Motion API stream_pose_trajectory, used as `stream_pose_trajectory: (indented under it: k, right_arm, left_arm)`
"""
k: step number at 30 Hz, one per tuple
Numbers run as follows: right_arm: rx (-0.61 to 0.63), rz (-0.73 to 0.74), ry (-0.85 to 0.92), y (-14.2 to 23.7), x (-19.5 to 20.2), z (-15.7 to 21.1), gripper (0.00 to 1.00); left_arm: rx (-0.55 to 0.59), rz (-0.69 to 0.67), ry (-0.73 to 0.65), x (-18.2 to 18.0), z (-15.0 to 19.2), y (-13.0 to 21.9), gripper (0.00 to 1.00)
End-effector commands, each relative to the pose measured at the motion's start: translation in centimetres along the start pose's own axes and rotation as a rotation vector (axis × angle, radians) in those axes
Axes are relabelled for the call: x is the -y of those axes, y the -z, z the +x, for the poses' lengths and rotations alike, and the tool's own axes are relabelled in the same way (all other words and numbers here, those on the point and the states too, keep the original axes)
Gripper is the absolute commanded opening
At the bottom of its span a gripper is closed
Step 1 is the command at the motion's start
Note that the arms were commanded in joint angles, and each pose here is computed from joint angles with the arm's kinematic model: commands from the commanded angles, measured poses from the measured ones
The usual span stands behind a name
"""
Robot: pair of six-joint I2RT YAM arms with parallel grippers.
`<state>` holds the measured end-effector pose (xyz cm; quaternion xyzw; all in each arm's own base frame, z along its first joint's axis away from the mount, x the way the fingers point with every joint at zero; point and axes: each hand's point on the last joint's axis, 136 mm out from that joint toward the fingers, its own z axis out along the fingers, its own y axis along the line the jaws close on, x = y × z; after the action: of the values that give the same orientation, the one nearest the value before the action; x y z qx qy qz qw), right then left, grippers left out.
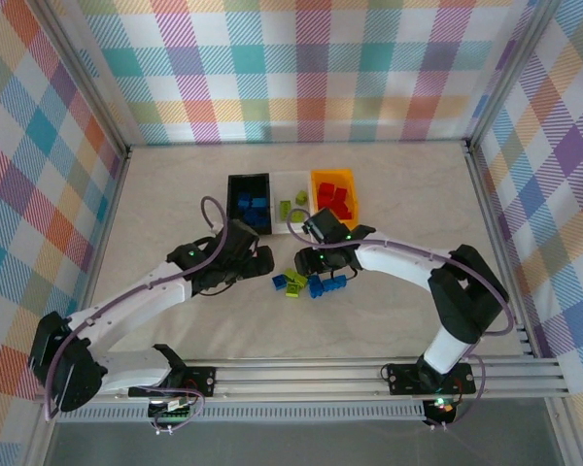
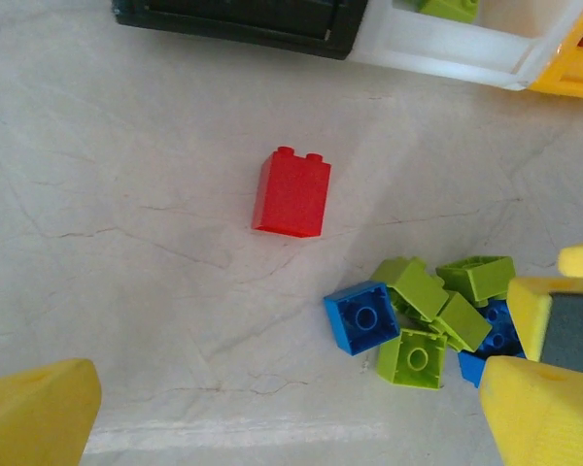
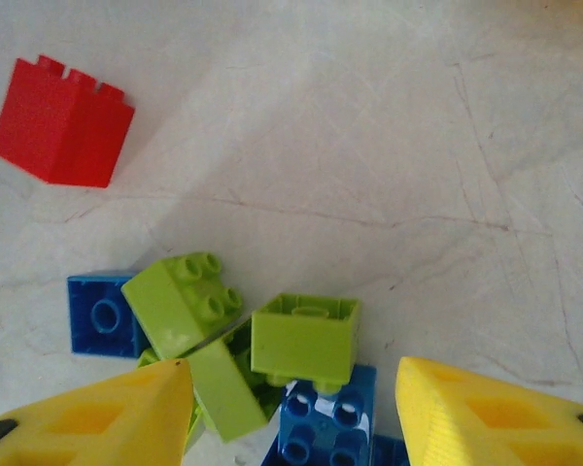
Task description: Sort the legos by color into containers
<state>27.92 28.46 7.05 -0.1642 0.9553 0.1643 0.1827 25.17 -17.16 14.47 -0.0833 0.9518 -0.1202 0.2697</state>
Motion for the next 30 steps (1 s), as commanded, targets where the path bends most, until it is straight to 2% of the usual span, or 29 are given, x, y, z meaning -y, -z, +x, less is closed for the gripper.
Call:
stream_pose_trajectory:
  k: [1,12,21,25,28,30]
  right_arm:
    - [-0.001,0.031,-0.002,-0.6,0.1,-0.2,0.58]
    - [-0.043,0.029,0.015,-2.4,-0.6,0.5,0.59]
    - [-0.08,0.059,0.01,-3.1,0.2,1.6,0.56]
    - [-0.084,0.152,-0.007,-3.0,1.7,1.7,0.49]
    - [-0.071,0.169,-0.02,-2.6,2.0,1.5,0.44]
    - [-0.069,0.149,-0.019,-2.6,1.6,1.4,0.45]
  left_arm:
    - [0.023,-0.047,0.026,-1.8,0.4,0.5,1.0]
    - [0.023,-0.081,0.025,-2.9,0.9,0.2,1.0]
    - [0.013,-0.1,0.022,-3.1,1.2,-0.4,1.0]
    - [0.011,-0.106,0.022,-3.2,1.2,-0.4,1.0]
    - [0.015,-0.108,0.022,-3.3,1.1,-0.2,1.0]
    - [0.015,-0.111,0.021,-3.4,1.1,-0.2,1.0]
